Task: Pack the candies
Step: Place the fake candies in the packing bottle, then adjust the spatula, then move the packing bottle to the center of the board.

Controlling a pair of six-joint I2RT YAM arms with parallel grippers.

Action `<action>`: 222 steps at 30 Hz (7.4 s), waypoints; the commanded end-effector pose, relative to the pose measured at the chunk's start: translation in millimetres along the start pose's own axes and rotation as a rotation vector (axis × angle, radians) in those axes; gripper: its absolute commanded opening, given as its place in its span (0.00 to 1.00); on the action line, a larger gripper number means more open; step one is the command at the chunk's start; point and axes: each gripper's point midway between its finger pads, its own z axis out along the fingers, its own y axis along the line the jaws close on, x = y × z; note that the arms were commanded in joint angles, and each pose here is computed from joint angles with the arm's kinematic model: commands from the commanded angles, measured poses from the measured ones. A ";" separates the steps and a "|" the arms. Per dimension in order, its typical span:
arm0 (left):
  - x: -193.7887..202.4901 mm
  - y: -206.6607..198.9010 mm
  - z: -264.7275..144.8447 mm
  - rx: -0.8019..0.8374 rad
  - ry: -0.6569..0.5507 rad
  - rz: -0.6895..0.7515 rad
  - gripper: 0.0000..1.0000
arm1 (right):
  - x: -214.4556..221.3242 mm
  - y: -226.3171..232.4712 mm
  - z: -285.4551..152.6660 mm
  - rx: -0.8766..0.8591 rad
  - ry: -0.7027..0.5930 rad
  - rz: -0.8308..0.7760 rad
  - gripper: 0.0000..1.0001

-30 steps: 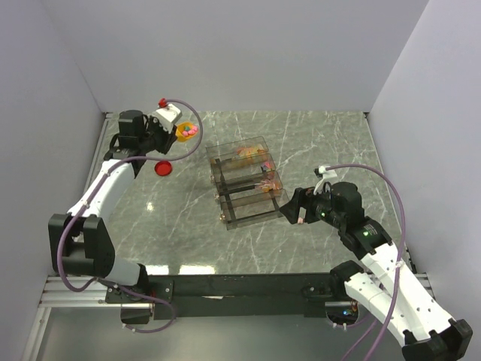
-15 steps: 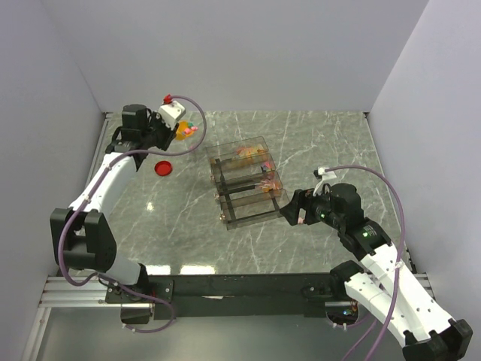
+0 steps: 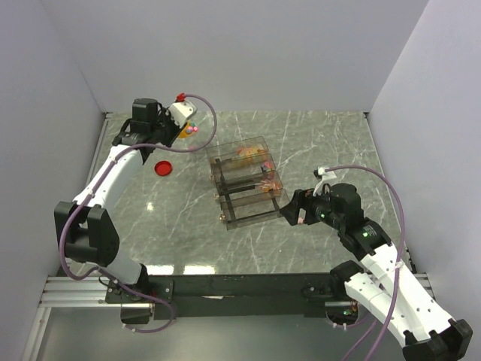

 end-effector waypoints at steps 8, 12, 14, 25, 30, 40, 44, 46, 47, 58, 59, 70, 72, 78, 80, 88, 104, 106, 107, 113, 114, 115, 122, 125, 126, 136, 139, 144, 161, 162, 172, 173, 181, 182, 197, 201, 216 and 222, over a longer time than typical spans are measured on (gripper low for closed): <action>-21.5 20.6 -12.0 -0.065 0.002 0.073 0.06 | -7.0 3.5 0.3 -0.015 -0.037 -0.030 0.92; -23.1 23.2 -12.6 -0.071 0.009 0.079 0.05 | -7.1 3.6 -0.3 -0.015 -0.039 -0.030 0.92; -23.7 23.5 -13.0 -0.073 0.010 0.085 0.05 | -7.1 4.4 -0.3 -0.019 -0.040 -0.032 0.92; -33.0 15.9 -32.4 -0.073 -0.035 0.094 0.05 | -2.6 13.4 8.1 -0.054 0.008 -0.064 0.91; -47.8 -0.4 -60.8 -0.096 -0.207 0.031 0.04 | -2.8 32.3 26.0 -0.059 0.056 -0.085 0.90; -41.1 -54.1 -129.5 -0.087 -0.500 -0.136 0.04 | -36.2 97.1 92.7 -0.132 0.039 -0.148 0.85; -19.4 -74.7 -141.0 -0.085 -0.548 -0.210 0.05 | -42.5 114.6 131.6 -0.126 0.053 -0.157 0.83; -17.2 -70.9 -149.8 -0.129 -0.574 -0.279 0.04 | -40.8 122.2 155.2 -0.120 0.079 -0.160 0.81; -17.4 -70.4 -159.3 -0.154 -0.600 -0.284 0.04 | -39.0 124.1 163.5 -0.116 0.090 -0.162 0.81; -7.0 -45.3 -176.5 -0.334 -0.625 -0.404 0.06 | -5.4 122.5 251.1 0.013 0.227 -0.232 0.65; -6.9 -45.5 -176.0 -0.334 -0.625 -0.404 0.06 | -1.0 121.7 253.4 0.017 0.239 -0.235 0.62; -16.4 -55.0 -179.8 -0.287 -0.644 -0.366 0.05 | 56.0 113.7 219.8 0.085 0.377 -0.275 0.25; -17.6 -56.7 -180.3 -0.279 -0.647 -0.363 0.05 | 58.9 115.7 207.6 0.085 0.379 -0.258 0.22; -19.9 -62.7 -179.6 -0.247 -0.645 -0.350 0.05 | 85.2 111.0 172.8 0.114 0.436 -0.234 0.19; -21.2 -65.8 -179.9 -0.231 -0.649 -0.342 0.05 | 95.9 108.1 163.0 0.129 0.466 -0.236 0.18; -22.6 -76.6 -176.2 -0.172 -0.642 -0.321 0.05 | 108.5 123.9 132.4 0.094 0.476 -0.191 0.19; -40.4 -151.3 -170.0 0.236 -0.665 -0.168 0.06 | -41.0 133.2 75.7 -0.187 0.185 -0.033 0.55; -43.3 -164.2 -171.0 0.312 -0.673 -0.152 0.06 | -61.7 117.1 72.7 -0.227 0.140 0.019 0.60; -44.5 -169.4 -172.4 0.344 -0.680 -0.147 0.06 | -69.2 112.0 70.9 -0.242 0.123 0.030 0.61; -52.0 -196.0 -184.2 0.518 -0.732 -0.149 0.07 | -88.5 90.2 64.9 -0.384 0.102 0.136 0.68; -52.6 -198.7 -185.4 0.537 -0.735 -0.158 0.07 | -83.7 86.8 68.0 -0.400 0.121 0.154 0.68; -51.6 -203.6 -186.2 0.569 -0.735 -0.154 0.07 | -85.6 88.1 68.7 -0.430 0.115 0.156 0.68; -53.4 -218.5 -188.9 0.690 -0.735 -0.181 0.07 | -80.5 85.7 70.7 -0.557 0.169 0.228 0.68; -52.8 -220.7 -185.8 0.709 -0.723 -0.190 0.07 | -82.7 88.3 71.6 -0.603 0.171 0.220 0.68; -53.8 -220.5 -186.0 0.710 -0.728 -0.191 0.07 | -82.7 88.5 72.1 -0.609 0.178 0.223 0.67; -54.1 -221.4 -181.0 0.718 -0.727 -0.208 0.06 | -69.0 93.6 76.2 -0.698 0.240 0.277 0.49; -53.4 -220.9 -177.9 0.717 -0.718 -0.206 0.06 | -67.9 95.3 73.2 -0.715 0.243 0.285 0.35; -43.7 -219.3 -166.5 0.686 -0.660 -0.175 0.20 | -66.8 93.9 71.3 -0.711 0.237 0.319 0.00; -51.4 -93.4 -126.7 0.022 -0.457 -0.532 0.74 | -49.4 51.6 66.5 -0.474 0.141 0.296 0.00; -63.1 -81.8 -129.5 -0.004 -0.455 -0.543 0.73 | -43.2 50.5 66.6 -0.472 0.151 0.299 0.00; -51.1 -43.7 -24.6 -0.087 -0.144 -0.517 0.52 | -20.4 54.1 58.8 -0.526 0.174 0.300 0.00; -48.3 -42.7 -17.0 -0.087 -0.115 -0.516 0.51 | -17.7 54.8 57.7 -0.530 0.179 0.304 0.00; -39.8 -27.0 49.6 -0.108 0.009 -0.523 0.47 | -12.3 59.7 51.6 -0.560 0.193 0.284 0.00; -37.2 -27.4 55.1 -0.104 0.024 -0.528 0.47 | -13.0 59.8 51.8 -0.560 0.192 0.281 0.00; -5.8 -3.5 133.0 -0.158 0.118 -0.532 0.44 | -3.8 60.8 49.1 -0.587 0.224 0.256 0.00; 0.6 -7.8 145.3 -0.138 0.145 -0.534 0.42 | -1.7 59.7 50.4 -0.586 0.229 0.260 0.00; -6.2 -16.3 116.3 -0.079 0.178 -0.514 0.11 | -2.0 58.9 48.3 -0.572 0.214 0.255 0.00; -0.9 -53.8 89.1 0.024 0.234 -0.572 0.08 | -3.4 60.3 43.9 -0.570 0.203 0.246 0.00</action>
